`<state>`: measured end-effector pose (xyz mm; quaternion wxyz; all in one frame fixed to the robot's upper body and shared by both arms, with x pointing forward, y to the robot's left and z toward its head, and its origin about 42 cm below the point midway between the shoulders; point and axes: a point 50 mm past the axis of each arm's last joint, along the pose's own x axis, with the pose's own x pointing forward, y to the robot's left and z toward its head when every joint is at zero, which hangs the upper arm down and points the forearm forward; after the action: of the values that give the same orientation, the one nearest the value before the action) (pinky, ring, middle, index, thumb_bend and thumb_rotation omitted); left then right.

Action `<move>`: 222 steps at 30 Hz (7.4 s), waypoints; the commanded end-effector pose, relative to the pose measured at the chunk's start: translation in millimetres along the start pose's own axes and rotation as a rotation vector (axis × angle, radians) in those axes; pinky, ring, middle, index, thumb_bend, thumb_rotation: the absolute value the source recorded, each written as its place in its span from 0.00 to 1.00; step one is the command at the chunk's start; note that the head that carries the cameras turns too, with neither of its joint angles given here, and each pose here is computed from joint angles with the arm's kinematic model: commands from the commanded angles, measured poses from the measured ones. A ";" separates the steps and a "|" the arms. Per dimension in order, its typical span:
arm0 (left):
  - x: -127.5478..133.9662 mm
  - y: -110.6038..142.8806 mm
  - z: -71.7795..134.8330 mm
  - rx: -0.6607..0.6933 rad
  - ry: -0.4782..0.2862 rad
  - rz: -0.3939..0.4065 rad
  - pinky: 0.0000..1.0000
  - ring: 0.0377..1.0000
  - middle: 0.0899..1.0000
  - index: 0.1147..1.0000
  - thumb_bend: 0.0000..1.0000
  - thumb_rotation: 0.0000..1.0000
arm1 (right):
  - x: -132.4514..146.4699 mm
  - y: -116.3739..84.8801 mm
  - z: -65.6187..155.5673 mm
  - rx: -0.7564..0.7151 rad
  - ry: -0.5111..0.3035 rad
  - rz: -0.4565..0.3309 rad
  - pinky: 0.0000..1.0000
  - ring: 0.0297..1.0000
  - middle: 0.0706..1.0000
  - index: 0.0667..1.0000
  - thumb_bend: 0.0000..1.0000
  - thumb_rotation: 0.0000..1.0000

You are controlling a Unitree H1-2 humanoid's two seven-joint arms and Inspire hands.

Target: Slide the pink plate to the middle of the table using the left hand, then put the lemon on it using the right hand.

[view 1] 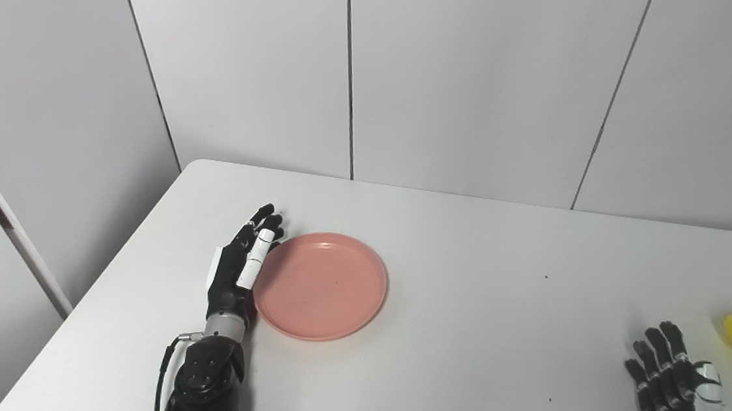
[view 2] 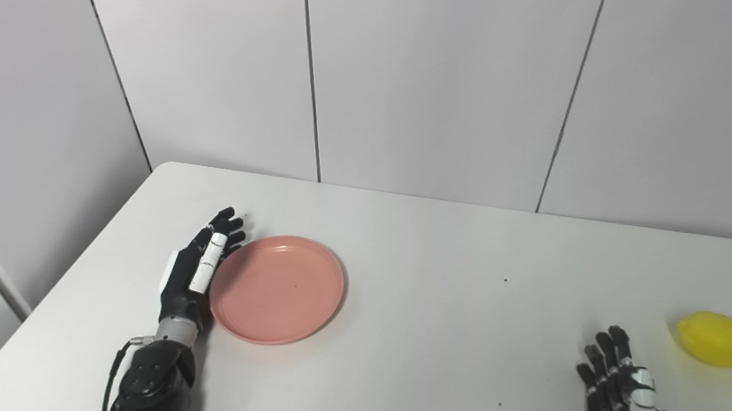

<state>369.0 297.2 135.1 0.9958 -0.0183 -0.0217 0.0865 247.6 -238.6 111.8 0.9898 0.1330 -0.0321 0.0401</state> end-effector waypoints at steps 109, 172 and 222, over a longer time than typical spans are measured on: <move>-33.7 -148.8 -28.1 -0.140 0.128 -0.211 0.84 0.82 0.84 0.87 0.69 0.79 | 0.9 32.0 -14.7 0.012 0.008 -0.006 1.00 0.98 1.00 0.99 0.71 0.83; -38.1 -150.2 -33.8 -0.180 0.170 -0.218 0.86 0.84 0.85 0.90 0.69 0.75 | 9.8 57.3 -13.8 0.047 0.034 -0.048 1.00 0.96 0.97 0.95 0.74 0.74; -29.5 -135.1 -40.0 -0.177 0.197 -0.212 0.89 0.86 0.87 0.91 0.67 0.75 | 19.2 62.7 7.6 -0.248 -0.187 -0.192 0.81 0.80 0.78 0.80 0.73 0.82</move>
<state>372.9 151.6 125.3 0.9934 -0.1104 0.0023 -0.0315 257.2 -181.4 119.3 0.9964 0.0193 -0.0573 -0.0593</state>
